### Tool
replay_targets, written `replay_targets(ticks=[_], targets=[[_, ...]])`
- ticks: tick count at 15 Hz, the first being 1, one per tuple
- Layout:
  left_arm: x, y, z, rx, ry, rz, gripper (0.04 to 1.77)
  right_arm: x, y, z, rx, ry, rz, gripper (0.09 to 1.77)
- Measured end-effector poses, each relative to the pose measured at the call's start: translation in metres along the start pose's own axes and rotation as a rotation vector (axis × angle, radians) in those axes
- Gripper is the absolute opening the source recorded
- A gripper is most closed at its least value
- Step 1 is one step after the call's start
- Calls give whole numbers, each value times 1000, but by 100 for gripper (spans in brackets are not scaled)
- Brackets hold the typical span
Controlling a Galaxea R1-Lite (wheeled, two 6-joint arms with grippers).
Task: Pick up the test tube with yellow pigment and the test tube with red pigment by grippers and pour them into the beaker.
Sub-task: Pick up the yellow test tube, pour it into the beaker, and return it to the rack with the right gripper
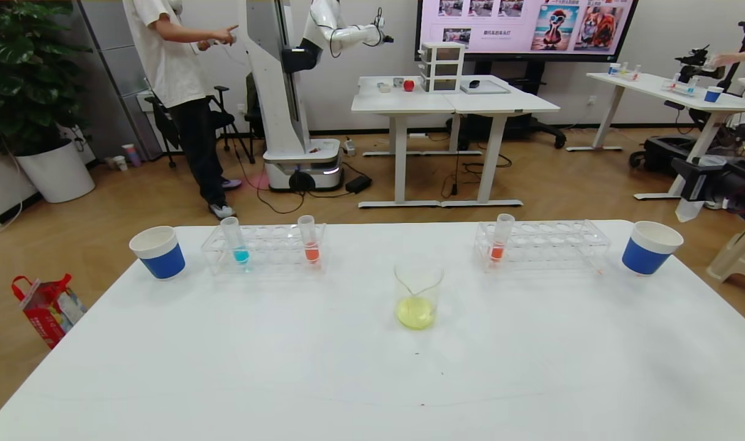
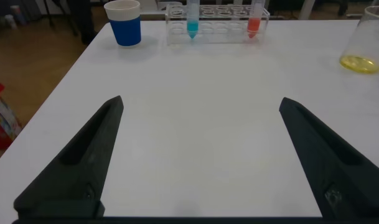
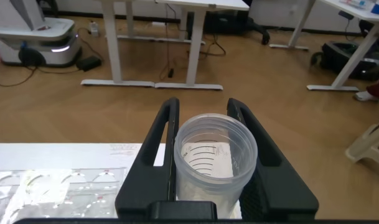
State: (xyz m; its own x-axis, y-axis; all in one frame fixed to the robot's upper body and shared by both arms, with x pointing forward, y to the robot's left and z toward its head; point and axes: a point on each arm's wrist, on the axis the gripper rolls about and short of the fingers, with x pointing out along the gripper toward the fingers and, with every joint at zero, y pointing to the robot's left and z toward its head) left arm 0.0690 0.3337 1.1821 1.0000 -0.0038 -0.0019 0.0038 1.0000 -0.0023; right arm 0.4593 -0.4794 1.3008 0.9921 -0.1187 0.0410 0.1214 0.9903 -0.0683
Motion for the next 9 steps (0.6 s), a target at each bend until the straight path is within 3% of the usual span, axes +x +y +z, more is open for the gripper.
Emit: replay_targets(ticks=[3, 9], targets=[[0, 0, 0, 0, 0, 0, 175, 15, -8, -18, 6, 26, -48, 53], [0, 0, 0, 0, 0, 0, 175, 30, -16, -57, 2, 29, -64, 53]])
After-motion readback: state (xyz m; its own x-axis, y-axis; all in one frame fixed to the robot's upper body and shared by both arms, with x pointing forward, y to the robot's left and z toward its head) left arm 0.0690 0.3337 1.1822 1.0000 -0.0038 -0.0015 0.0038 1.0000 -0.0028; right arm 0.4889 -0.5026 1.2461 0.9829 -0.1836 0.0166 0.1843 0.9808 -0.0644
